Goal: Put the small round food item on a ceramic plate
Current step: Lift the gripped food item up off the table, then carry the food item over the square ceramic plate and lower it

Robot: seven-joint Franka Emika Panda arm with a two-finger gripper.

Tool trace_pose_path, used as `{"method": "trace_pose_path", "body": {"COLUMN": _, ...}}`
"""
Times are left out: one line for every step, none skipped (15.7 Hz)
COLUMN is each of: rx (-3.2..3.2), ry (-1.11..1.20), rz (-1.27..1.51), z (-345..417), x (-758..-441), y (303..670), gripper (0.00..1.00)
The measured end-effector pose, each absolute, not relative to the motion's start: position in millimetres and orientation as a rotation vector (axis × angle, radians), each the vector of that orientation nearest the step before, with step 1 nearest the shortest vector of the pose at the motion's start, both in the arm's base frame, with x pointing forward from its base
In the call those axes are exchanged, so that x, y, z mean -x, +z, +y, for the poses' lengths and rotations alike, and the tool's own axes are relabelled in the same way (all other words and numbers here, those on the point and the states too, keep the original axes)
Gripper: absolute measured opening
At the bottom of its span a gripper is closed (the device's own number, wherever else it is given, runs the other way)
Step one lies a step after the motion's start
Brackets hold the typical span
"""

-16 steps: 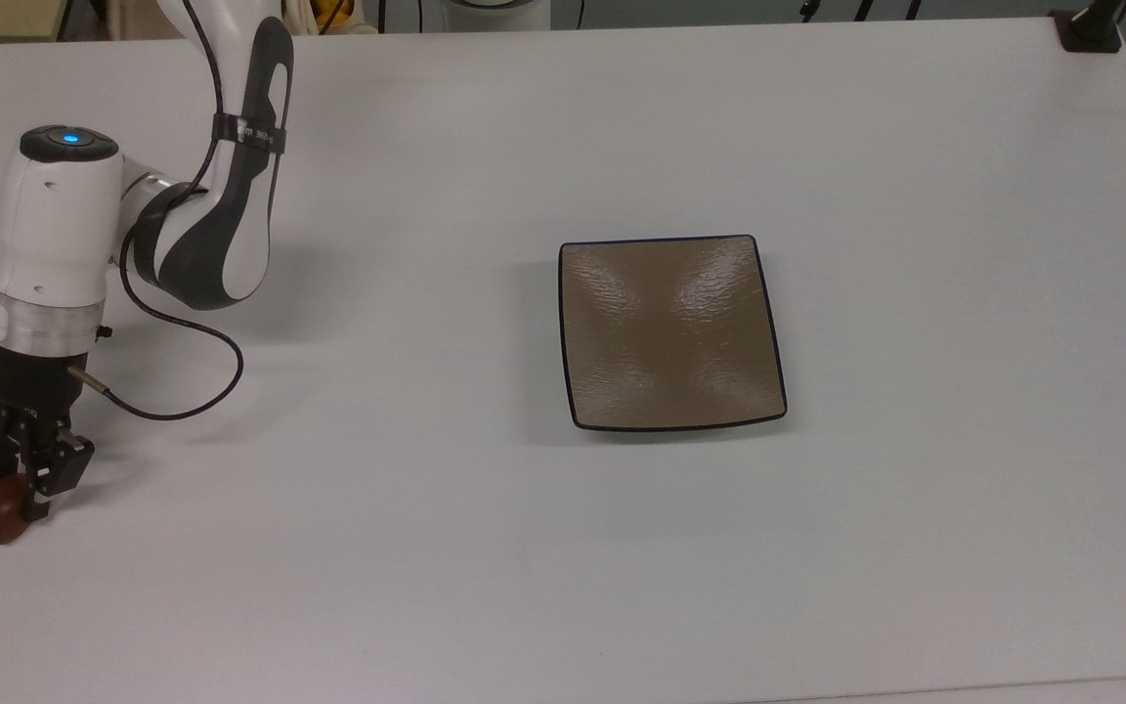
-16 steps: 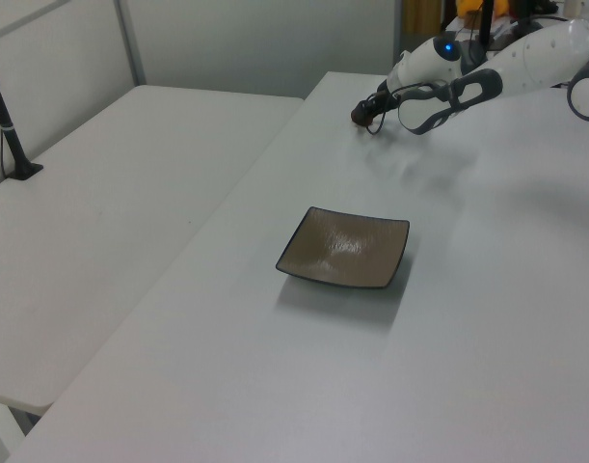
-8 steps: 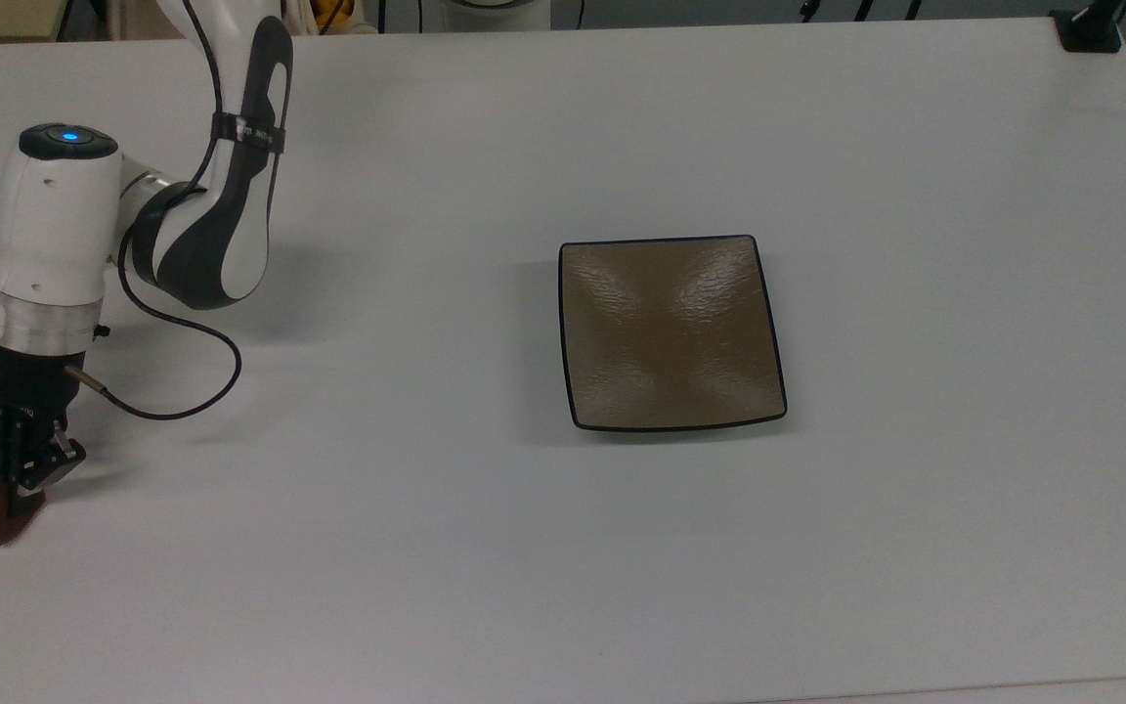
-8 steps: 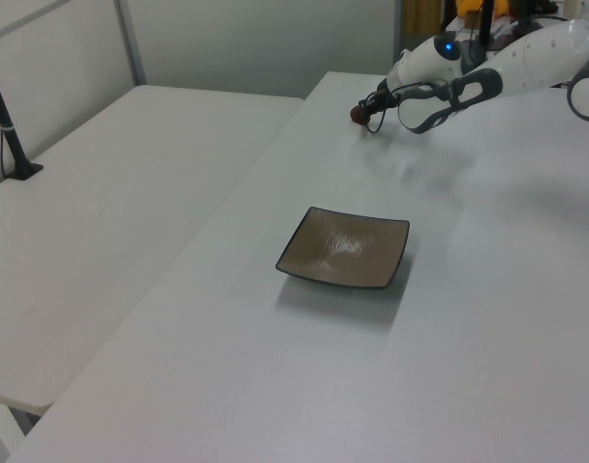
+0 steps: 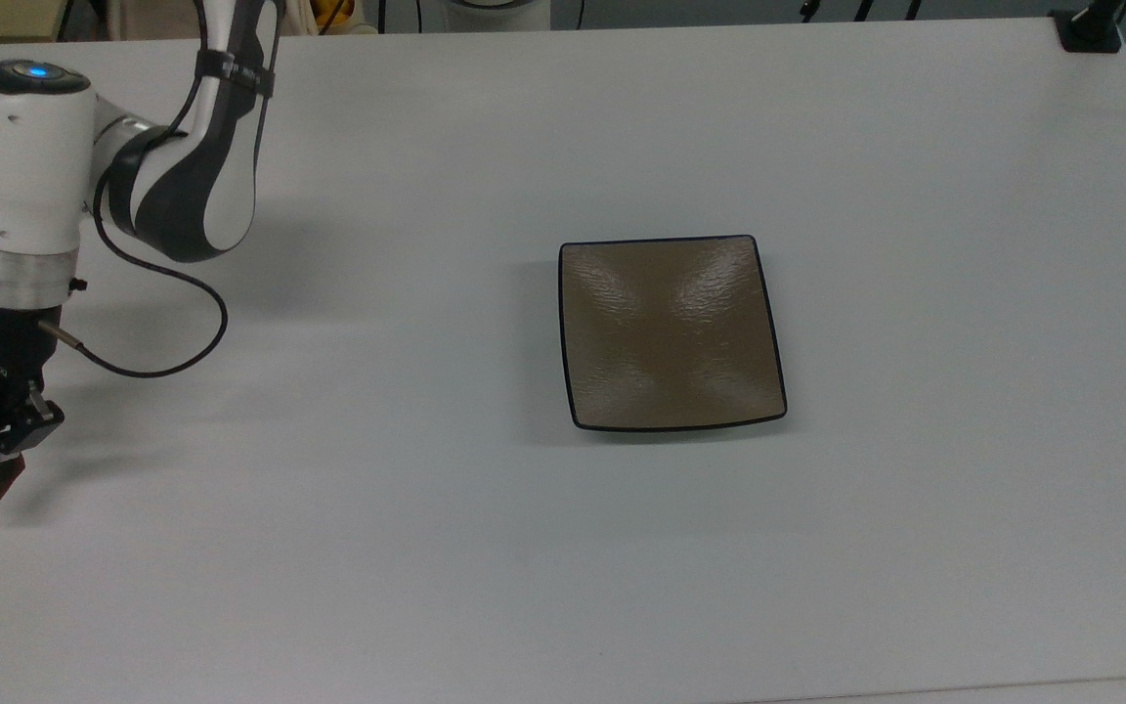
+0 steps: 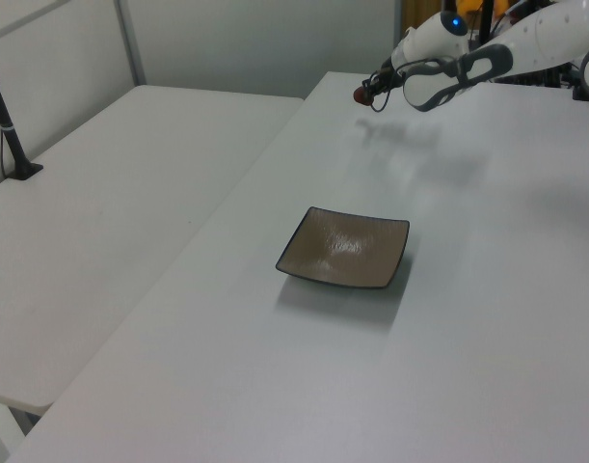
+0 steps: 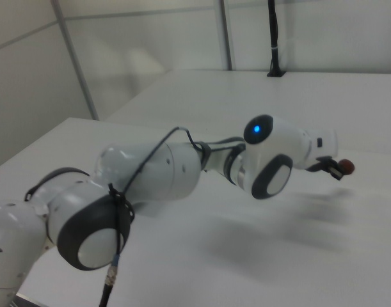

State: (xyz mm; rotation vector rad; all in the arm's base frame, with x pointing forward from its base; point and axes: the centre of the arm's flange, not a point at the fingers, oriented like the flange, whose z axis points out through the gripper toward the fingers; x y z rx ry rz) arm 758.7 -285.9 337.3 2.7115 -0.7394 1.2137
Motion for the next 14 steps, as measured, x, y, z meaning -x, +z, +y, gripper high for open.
{"method": "trace_pose_path", "body": {"rx": -2.762, "ry": 1.151, "rz": -0.739, "z": -273.5, "x": -756.3, "y": 355.7, "gripper": 0.1}}
{"method": "trace_pose_path", "body": {"rx": -2.803, "ry": 1.091, "rz": -0.733, "z": -263.1, "x": -754.0, "y": 369.5, "gripper": 0.1}}
{"method": "trace_pose_path", "body": {"rx": -2.847, "ry": 1.015, "rz": -0.721, "z": -251.3, "x": -751.7, "y": 380.5, "gripper": 0.1}}
{"method": "trace_pose_path", "body": {"rx": -2.892, "ry": 0.937, "rz": -0.703, "z": -235.9, "x": -749.6, "y": 392.1, "gripper": 0.1}}
{"method": "trace_pose_path", "body": {"rx": -2.931, "ry": 0.871, "rz": -0.679, "z": -218.0, "x": -747.6, "y": 404.3, "gripper": 0.1}}
{"method": "trace_pose_path", "body": {"rx": -2.966, "ry": 0.814, "rz": -0.649, "z": -197.9, "x": -744.7, "y": 417.4, "gripper": 0.1}}
{"method": "trace_pose_path", "body": {"rx": -2.993, "ry": 0.766, "rz": -0.619, "z": -179.6, "x": -741.5, "y": 427.4, "gripper": 0.1}}
{"method": "trace_pose_path", "body": {"rx": -3.019, "ry": 0.717, "rz": -0.586, "z": -160.0, "x": -737.2, "y": 435.4, "gripper": 0.1}}
{"method": "trace_pose_path", "body": {"rx": -3.046, "ry": 0.668, "rz": -0.544, "z": -138.6, "x": -732.4, "y": 440.6, "gripper": 0.1}}
{"method": "trace_pose_path", "body": {"rx": -3.075, "ry": 0.619, "rz": -0.49, "z": -114.1, "x": -726.8, "y": 443.2, "gripper": 0.1}}
{"method": "trace_pose_path", "body": {"rx": -3.098, "ry": 0.578, "rz": -0.442, "z": -91.0, "x": -721.3, "y": 444.4, "gripper": 0.1}}
{"method": "trace_pose_path", "body": {"rx": -3.117, "ry": 0.542, "rz": -0.396, "z": -68.5, "x": -715.4, "y": 444.8, "gripper": 0.1}}
{"method": "trace_pose_path", "body": {"rx": -3.133, "ry": 0.514, "rz": -0.347, "z": -45.0, "x": -709.2, "y": 444.7, "gripper": 0.1}}
{"method": "trace_pose_path", "body": {"rx": -3.146, "ry": 0.497, "rz": -0.303, "z": -23.7, "x": -703.8, "y": 444.1, "gripper": 0.1}}
